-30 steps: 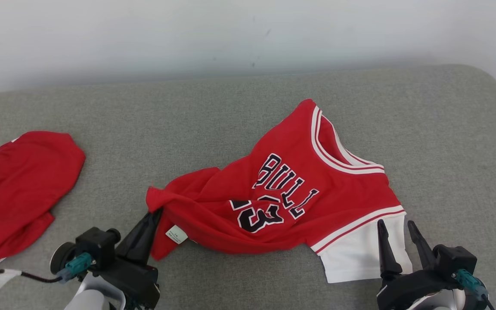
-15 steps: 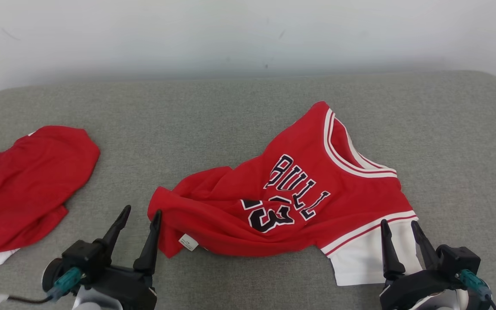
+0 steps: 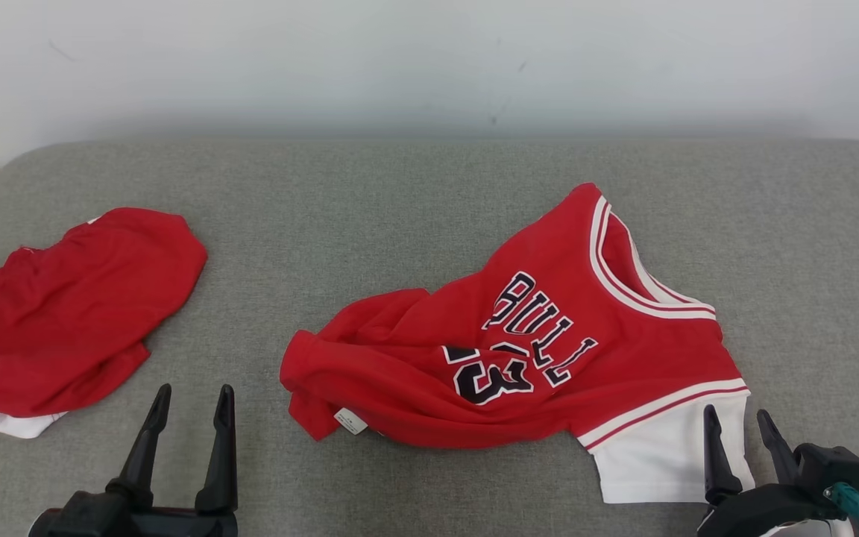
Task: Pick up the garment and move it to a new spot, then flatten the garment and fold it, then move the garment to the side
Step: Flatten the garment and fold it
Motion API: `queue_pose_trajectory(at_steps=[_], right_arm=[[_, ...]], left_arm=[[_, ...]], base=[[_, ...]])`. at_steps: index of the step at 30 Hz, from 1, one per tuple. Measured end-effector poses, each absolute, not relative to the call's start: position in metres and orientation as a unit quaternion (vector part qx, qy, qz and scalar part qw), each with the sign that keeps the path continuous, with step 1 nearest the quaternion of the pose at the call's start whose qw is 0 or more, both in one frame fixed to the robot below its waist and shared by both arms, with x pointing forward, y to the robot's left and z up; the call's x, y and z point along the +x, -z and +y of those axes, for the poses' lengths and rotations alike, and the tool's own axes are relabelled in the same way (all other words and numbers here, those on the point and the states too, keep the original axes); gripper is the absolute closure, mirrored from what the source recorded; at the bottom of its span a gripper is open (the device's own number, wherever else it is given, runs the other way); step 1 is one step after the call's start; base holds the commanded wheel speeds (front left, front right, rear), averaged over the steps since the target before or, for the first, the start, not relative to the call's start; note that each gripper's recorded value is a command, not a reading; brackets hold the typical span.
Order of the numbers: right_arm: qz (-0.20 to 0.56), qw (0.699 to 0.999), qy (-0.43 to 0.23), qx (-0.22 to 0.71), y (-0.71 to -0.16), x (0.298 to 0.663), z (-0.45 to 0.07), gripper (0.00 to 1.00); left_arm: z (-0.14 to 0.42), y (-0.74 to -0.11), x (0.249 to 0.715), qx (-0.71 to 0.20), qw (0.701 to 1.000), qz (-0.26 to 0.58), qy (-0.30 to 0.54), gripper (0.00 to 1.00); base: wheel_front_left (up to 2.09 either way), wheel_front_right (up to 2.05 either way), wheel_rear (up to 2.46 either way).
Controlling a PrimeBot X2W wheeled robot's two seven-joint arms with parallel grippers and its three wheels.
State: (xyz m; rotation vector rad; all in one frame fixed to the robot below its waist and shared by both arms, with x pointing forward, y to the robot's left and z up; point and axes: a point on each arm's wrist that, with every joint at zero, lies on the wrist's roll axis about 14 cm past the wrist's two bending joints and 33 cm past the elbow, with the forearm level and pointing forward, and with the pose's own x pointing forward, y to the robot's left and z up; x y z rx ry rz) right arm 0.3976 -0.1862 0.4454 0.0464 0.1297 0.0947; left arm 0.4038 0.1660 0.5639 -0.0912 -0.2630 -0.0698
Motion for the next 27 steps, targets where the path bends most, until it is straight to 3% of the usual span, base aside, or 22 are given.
queue_pose_trajectory(at_steps=[11,27], right_arm=[[0.111,0.993,-0.029,0.007,-0.431,0.396,-0.201,0.0],[0.074,0.992,-0.093,-0.033,-0.473,0.47,-0.172,0.0]], left_arm=[[0.174,-0.572,0.393,-0.048,0.988,-0.145,0.013,0.0],[0.181,-0.568,0.387,-0.063,0.988,-0.138,-0.007,0.0]], base=[[0.0,0.0,0.0],[0.0,0.0,0.0]])
